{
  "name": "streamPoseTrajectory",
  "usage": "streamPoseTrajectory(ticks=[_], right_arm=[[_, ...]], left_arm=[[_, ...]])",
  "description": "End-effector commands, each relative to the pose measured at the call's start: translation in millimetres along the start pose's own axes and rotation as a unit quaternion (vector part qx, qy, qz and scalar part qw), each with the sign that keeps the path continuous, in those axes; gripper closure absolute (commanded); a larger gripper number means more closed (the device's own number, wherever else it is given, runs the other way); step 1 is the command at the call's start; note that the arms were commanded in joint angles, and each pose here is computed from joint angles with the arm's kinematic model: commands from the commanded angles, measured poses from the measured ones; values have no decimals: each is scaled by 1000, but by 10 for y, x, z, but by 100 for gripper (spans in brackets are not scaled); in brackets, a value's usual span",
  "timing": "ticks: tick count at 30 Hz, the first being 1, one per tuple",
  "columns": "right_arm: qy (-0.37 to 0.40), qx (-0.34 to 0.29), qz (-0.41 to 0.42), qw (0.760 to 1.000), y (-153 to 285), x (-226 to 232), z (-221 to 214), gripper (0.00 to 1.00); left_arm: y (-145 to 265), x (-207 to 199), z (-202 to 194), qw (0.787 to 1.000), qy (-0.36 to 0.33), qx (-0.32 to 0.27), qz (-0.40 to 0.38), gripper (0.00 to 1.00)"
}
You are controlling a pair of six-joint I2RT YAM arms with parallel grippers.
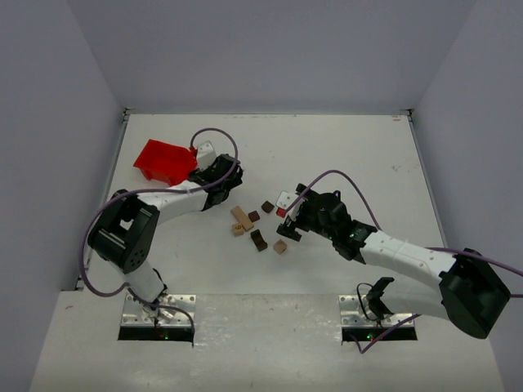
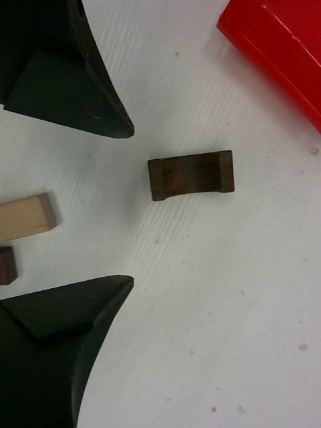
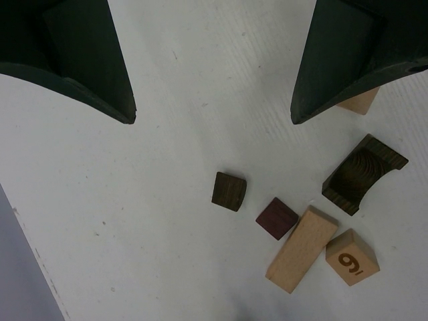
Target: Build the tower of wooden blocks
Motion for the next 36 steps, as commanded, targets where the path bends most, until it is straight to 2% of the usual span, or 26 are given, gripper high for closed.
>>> streamPoseTrajectory(ticks=[1,3,6,7,10,12,18,23,25,29,36], right_arm=[[-60,-51,-51,996,65,-179,365,1],[-114,-54,-90,988,137,-240,367,1],[-220,-49,-136,965,230,-262,307,1],[-226,-42,-124,965,229,-225,295,1],[-266,-35,-41,962,182,-1,368,1],[-272,-20,-8,962,137,99,358,1],[-278,31,23,960,-81,320,331,1],[-253,77,47,963,-331,638,360,2],[-250,110,45,961,-482,723,272,5],[-253,153,29,955,-674,812,154,9],[-241,198,14,950,-843,944,-24,26]], left_arm=[[365,-123,-16,996,-1,24,-81,18],[502,-152,-112,995,-1,40,-96,15],[671,-165,-274,994,-18,55,-89,5],[714,-186,-282,995,-13,54,-88,1],[835,-62,-350,996,-10,65,-59,0],[935,40,-272,997,17,54,-50,0],[1180,487,62,996,88,-18,25,0],[1033,994,437,982,135,-60,117,0],[950,1072,609,982,153,-43,104,0],[923,1227,892,972,189,-86,109,0],[871,1344,901,971,183,-105,115,0]])
Point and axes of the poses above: each gripper's point midway between its finger pads, its own y axis back along the fingers, its own x axis along the line the jaws close on, z = x × y, the point moved 5 cm from there along y, back along the fingers, and after that the axes turned 6 degrees about -y, right-handed, at the moved point
